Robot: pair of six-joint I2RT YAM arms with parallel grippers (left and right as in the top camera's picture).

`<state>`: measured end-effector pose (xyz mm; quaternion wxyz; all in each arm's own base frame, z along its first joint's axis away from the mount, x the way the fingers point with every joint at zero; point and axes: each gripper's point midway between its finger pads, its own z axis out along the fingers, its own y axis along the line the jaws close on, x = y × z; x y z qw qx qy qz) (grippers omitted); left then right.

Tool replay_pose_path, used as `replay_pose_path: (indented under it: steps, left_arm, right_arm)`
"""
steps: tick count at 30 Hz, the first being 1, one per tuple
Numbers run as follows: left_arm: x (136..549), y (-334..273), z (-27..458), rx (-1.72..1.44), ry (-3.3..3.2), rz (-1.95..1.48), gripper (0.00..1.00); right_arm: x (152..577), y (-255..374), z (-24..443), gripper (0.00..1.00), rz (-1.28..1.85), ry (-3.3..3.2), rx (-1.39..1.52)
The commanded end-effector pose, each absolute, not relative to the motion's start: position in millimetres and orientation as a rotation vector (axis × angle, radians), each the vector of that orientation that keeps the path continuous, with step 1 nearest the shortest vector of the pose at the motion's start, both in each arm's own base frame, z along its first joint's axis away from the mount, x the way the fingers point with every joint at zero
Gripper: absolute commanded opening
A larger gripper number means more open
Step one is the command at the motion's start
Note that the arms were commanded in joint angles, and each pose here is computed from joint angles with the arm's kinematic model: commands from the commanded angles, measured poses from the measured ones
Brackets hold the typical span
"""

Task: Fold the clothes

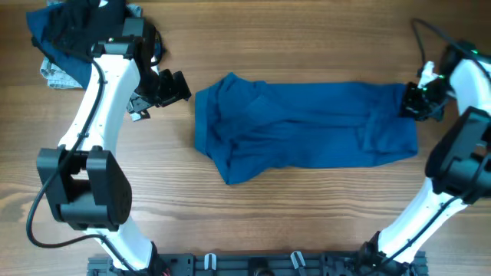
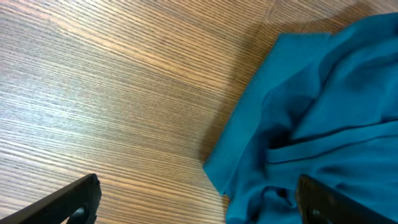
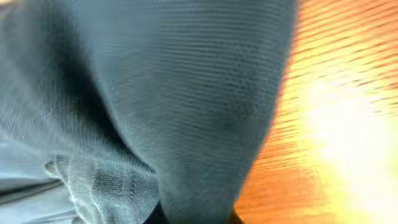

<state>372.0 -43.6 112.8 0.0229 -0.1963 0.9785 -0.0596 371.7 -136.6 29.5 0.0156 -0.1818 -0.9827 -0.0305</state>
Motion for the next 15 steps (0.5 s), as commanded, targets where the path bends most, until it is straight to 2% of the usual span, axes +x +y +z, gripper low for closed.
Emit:
replay_pose_path:
  steps: [1, 7, 11, 15]
  left_arm:
    - [372, -43, 117, -0.608, 3.02, -0.206, 1.0]
    - [371, -43, 117, -0.608, 3.022, -0.206, 1.0]
    - [371, -43, 117, -0.608, 3.021, -0.206, 1.0]
    - [371, -43, 117, -0.609, 3.021, -0.206, 1.0]
  right_arm:
    - [376, -124, 47, 0.04, 0.218, -3.057, -0.49]
    - [389, -61, 48, 0.04, 0.279, -3.083, -0.301]
    - [380, -71, 56, 0.04, 0.543, -3.023, -0.343]
    - [372, -91, 64, 0.04, 0.659, -2.983, -0.367]
